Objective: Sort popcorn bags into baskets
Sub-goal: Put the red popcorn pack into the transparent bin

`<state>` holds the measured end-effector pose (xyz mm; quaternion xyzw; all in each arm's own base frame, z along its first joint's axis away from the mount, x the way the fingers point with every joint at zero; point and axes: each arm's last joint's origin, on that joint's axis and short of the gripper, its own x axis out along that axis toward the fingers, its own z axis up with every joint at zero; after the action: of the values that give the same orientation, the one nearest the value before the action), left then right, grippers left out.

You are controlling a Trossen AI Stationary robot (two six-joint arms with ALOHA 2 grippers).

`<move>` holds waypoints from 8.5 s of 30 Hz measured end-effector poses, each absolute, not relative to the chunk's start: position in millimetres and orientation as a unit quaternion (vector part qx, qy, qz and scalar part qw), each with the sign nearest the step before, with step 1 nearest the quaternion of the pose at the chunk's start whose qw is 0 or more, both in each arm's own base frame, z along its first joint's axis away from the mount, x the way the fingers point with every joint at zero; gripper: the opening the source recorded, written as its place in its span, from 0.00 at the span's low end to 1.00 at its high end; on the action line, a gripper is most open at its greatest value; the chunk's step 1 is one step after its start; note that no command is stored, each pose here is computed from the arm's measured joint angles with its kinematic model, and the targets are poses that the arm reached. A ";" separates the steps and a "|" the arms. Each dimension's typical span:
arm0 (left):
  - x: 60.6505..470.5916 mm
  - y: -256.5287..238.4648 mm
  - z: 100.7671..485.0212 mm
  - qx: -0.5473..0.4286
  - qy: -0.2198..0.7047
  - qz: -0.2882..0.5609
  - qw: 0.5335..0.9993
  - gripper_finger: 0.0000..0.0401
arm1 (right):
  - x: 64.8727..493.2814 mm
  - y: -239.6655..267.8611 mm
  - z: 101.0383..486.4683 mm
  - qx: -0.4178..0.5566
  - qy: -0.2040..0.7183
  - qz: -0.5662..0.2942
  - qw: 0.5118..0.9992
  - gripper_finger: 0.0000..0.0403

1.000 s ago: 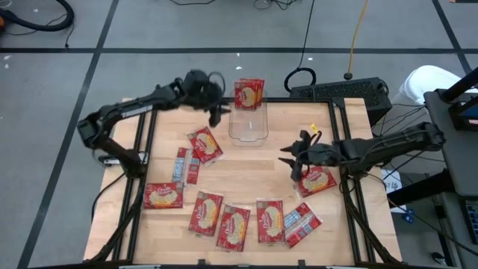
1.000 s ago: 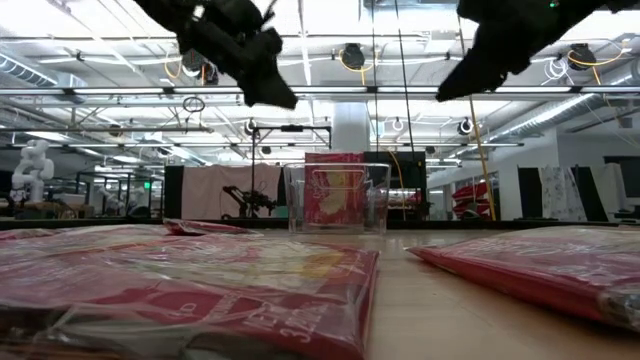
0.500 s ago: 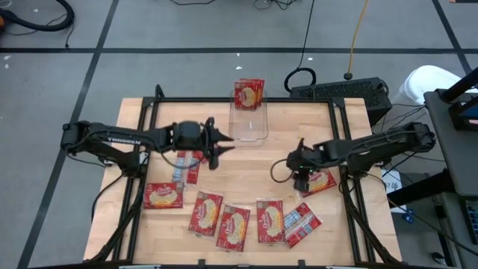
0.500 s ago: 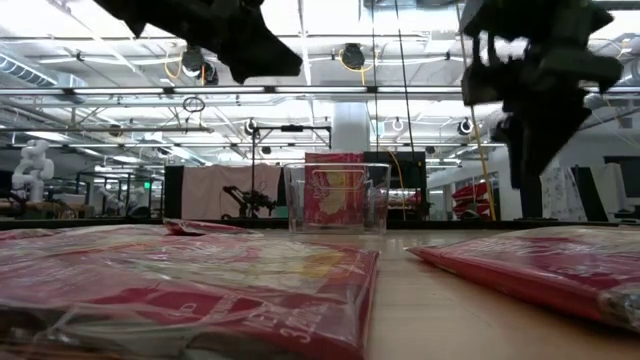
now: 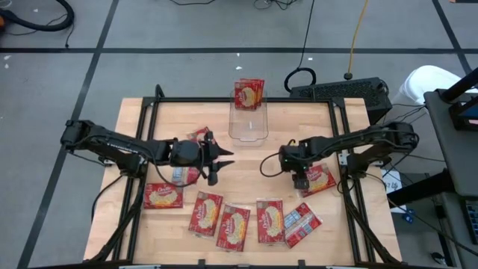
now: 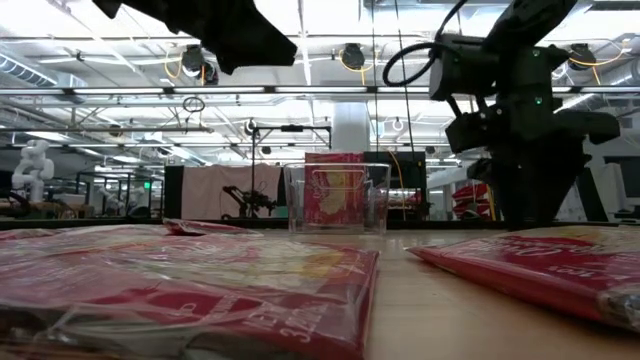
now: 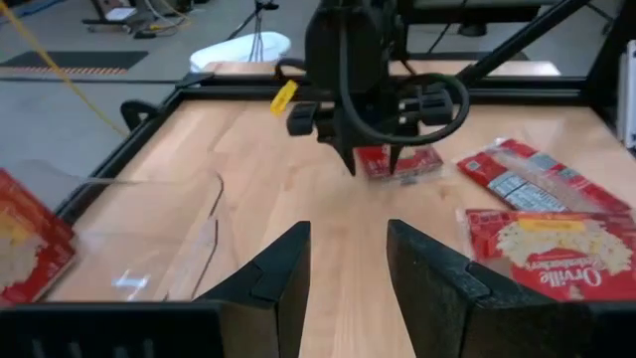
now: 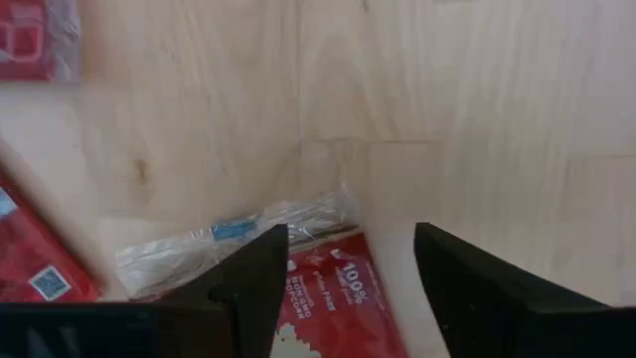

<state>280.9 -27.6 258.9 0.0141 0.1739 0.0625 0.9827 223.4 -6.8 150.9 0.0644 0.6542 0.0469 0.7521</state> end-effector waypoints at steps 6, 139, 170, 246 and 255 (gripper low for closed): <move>278.6 -32.7 253.5 0.009 0.178 0.069 0.982 0.35 | 226.3 -6.1 141.8 0.066 0.666 0.066 0.741 0.60; 240.7 -24.9 267.9 0.053 -0.324 0.036 0.944 0.07 | 292.6 -0.5 253.1 0.054 -0.224 0.039 0.972 0.35; 205.7 -9.8 269.4 0.008 -0.062 0.201 0.978 0.71 | 240.5 -67.2 327.4 -0.042 0.027 -0.135 0.990 0.00; 203.7 -15.3 248.0 -0.045 0.036 0.187 0.981 0.34 | 303.8 -263.9 269.2 -0.124 0.431 -0.074 0.891 0.14; 203.6 -15.3 247.1 -0.044 0.041 0.187 0.981 0.34 | 309.2 -271.6 277.0 -0.145 0.406 -0.149 0.890 0.22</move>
<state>203.6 -15.3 247.1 -0.0435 0.0409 0.1868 0.9806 309.2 -271.6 277.0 -0.1447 0.4061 -0.1495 0.8898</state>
